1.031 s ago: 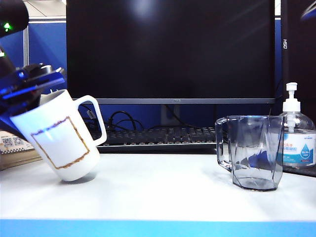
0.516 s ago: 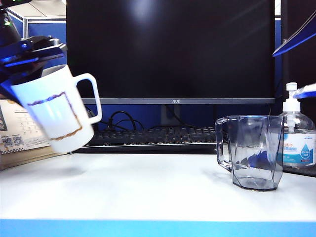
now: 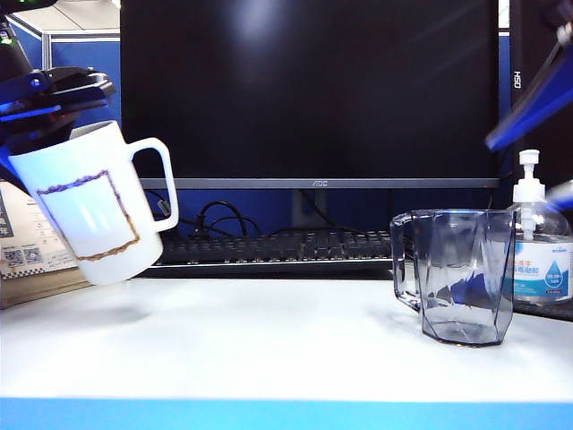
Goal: Swap the positions of the transparent plastic cup and the white ceramic cup.
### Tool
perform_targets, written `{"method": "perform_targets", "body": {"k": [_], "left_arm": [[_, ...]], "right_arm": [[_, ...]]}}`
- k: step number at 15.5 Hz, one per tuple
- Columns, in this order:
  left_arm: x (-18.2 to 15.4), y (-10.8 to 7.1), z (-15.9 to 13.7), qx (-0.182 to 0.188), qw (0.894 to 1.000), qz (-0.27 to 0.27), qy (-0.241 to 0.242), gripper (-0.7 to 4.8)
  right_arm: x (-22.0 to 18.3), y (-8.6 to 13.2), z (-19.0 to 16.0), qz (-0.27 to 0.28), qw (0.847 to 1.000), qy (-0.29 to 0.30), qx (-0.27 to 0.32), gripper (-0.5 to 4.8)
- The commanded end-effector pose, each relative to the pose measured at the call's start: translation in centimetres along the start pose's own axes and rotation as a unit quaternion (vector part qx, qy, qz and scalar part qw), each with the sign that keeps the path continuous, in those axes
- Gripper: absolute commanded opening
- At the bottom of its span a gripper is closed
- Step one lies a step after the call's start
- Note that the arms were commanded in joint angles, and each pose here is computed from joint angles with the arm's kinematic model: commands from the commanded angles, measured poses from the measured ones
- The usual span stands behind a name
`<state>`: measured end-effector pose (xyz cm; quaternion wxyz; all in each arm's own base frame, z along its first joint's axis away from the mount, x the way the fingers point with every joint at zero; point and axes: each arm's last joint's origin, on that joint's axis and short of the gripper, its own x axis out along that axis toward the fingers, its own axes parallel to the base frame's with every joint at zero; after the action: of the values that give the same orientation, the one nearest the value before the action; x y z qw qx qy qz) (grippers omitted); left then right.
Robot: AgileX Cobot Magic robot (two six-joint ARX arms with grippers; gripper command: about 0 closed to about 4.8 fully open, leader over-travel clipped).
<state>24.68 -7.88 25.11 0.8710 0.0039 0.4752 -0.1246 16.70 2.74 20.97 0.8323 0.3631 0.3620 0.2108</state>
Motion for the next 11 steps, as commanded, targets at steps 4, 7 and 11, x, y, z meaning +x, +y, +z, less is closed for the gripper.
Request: {"method": "perform_targets", "body": {"k": [4, 7, 11], "left_arm": [[-0.5, -0.1, 0.7, 0.010, 0.999, 0.001, -0.030, -0.05], [-0.5, -0.1, 0.6, 0.010, 1.000, 0.001, -0.029, -0.05], [-0.5, -0.1, 0.6, 0.013, 1.000, 0.001, -0.027, -0.05]], "right_arm": [[-0.4, 0.4, 0.5, -0.051, 0.998, -0.007, -0.039, 3.29], [1.0, -0.3, 0.9, -0.057, 0.998, 0.009, -0.030, 3.29], [2.7, -0.9, 1.2, -0.064, 0.997, 0.032, -0.023, 3.29]]}}
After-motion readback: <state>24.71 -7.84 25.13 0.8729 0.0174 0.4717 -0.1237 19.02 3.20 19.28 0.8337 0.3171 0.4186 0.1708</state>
